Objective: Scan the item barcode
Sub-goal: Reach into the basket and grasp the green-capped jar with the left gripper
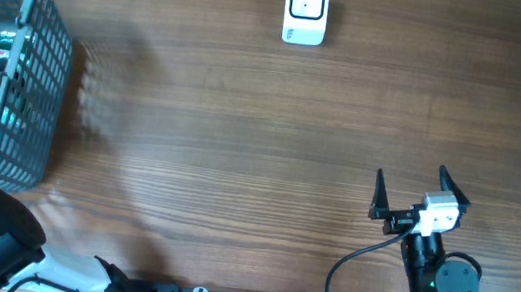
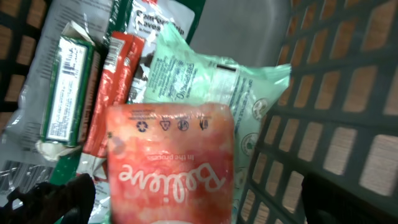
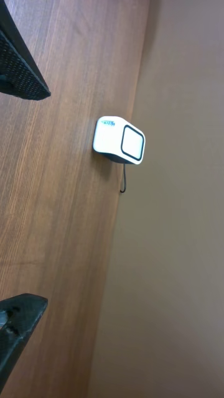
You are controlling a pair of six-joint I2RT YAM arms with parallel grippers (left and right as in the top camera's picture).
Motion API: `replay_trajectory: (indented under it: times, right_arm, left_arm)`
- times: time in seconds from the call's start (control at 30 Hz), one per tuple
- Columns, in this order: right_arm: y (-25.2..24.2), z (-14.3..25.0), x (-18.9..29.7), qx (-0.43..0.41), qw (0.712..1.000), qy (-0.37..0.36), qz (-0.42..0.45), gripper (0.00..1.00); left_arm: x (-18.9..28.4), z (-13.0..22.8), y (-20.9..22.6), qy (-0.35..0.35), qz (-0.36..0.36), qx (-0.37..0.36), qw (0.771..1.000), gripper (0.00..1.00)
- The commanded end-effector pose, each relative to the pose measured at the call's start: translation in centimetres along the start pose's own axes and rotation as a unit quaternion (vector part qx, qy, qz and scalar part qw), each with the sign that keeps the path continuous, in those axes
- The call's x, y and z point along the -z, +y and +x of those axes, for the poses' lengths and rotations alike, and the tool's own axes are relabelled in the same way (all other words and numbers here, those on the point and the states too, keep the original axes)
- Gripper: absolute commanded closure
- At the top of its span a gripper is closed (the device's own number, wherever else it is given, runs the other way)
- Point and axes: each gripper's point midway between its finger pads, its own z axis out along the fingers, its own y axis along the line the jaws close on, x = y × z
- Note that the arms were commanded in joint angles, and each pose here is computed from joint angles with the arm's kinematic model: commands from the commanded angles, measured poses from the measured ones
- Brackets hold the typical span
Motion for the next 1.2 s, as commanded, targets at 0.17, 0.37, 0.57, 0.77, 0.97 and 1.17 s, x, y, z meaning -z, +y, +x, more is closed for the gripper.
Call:
replay_trajectory:
  times: [0.17,0.37,0.57,0.77,0.97,1.17]
  right_arm:
    - [0.1,-0.1,0.0,-0.002,1.000,-0.003,-0.003,0.00]
    - [0.1,-0.1,0.0,-0.002,1.000,-0.003,-0.003,0.00]
    - [0.1,-0.1,0.0,-0.002,1.000,-0.003,-0.003,0.00]
    - [0.1,-0.1,0.0,-0.002,1.000,-0.003,-0.003,0.00]
    - [0.1,-0.1,0.0,-0.002,1.000,-0.003,-0.003,0.00]
    - [0.1,-0.1,0.0,-0.002,1.000,-0.003,-0.003,0.00]
  left_arm:
    - [-3.8,2.6,-0.4,0.026,0.013,-0.009,1.000,0.00]
    - [-6.2,4.1,-0.5,0.039,0.019,-0.004,0.999,0.00]
    - [-7.3,4.3,-0.3,0.036,0.017,-0.005,0.999,0.30]
    - [-6.8,3.2,0.1,0.017,0.009,-0.009,1.000,0.49]
    - [-2.5,-1.1,1.0,-0.052,-0.022,-0.007,0.998,0.48]
    - [4.6,-5.8,1.2,-0.150,-0.059,-0.008,0.987,0.30]
